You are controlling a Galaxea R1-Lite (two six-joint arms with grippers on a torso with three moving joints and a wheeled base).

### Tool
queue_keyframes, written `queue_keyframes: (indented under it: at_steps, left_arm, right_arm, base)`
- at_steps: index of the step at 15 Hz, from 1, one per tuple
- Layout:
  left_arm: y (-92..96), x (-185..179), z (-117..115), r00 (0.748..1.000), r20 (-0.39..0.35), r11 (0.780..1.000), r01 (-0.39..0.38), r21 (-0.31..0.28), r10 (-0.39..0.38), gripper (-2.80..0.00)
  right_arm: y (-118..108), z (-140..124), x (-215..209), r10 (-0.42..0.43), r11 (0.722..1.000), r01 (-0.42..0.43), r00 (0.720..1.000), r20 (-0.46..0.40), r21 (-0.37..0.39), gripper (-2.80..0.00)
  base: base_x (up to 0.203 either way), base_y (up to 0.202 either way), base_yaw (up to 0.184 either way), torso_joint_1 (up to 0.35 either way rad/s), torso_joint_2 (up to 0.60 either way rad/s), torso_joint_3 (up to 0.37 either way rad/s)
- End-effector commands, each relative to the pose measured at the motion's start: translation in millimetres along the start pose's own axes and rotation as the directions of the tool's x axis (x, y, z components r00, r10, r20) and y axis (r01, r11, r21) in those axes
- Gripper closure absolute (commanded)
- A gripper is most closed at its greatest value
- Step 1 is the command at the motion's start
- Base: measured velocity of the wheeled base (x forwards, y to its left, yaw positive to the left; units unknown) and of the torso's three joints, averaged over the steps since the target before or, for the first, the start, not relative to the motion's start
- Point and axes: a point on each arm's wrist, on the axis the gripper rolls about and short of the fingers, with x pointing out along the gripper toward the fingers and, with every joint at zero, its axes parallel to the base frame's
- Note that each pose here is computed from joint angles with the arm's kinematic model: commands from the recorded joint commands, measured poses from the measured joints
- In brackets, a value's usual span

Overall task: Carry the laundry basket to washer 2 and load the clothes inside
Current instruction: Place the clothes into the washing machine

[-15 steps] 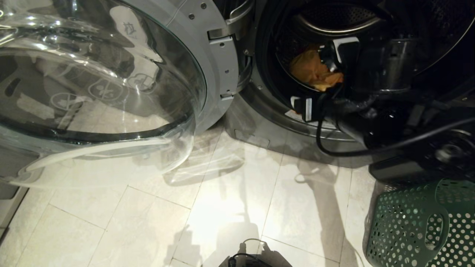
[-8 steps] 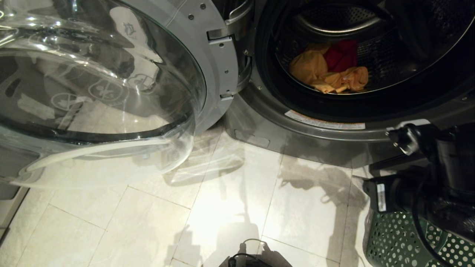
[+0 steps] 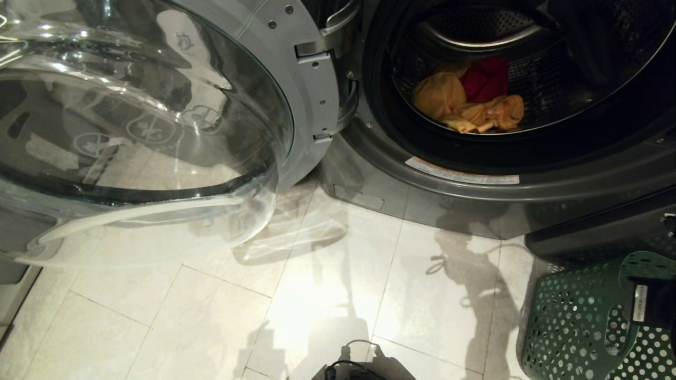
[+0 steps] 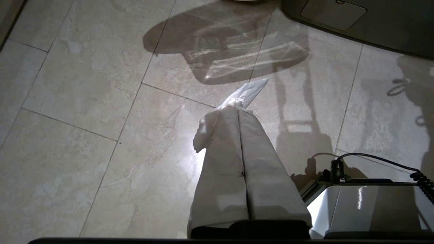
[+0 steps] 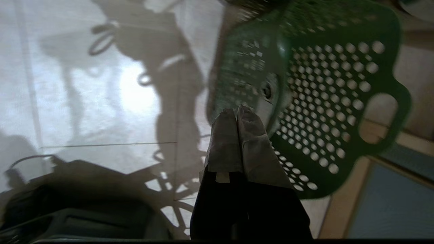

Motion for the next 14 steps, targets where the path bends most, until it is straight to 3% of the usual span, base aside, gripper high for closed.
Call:
queue_keyframes:
  at_steps: [1,5,9,14]
  left_arm:
    - [0.0,0,0,1.0,-0.002,1.0,0.0,0.0,0.0,0.0]
    - [0.0,0,0,1.0,-0.001,1.0,0.0,0.0,0.0,0.0]
    - [0.0,0,0,1.0,-0.002,1.0,0.0,0.0,0.0,0.0]
    - [0.0,0,0,1.0,-0.002,1.0,0.0,0.0,0.0,0.0]
  right_arm:
    - [-24,-15,15,-0.164,0.985,0.168,0.983,-0.082,0.047,0.0]
    - [-48,-25,24,-0.296,0.943,0.314,0.943,-0.154,0.107,0.0]
    - [-51,-12,20,-0.3,0.947,0.309,0.948,-0.107,0.091,0.0]
    - [-52,-14,17,-0.297,0.949,0.305,0.949,-0.102,0.084,0.0]
  base:
    - [0.0,0.0,0.0,0.0,0.0,0.0]
    - [0.0,0.0,0.0,0.0,0.0,0.0]
    - [0.0,0.002,-0.024,0.001,0.0,0.001]
    - [0.0,0.006,-0.17,0.001,0.0,0.003]
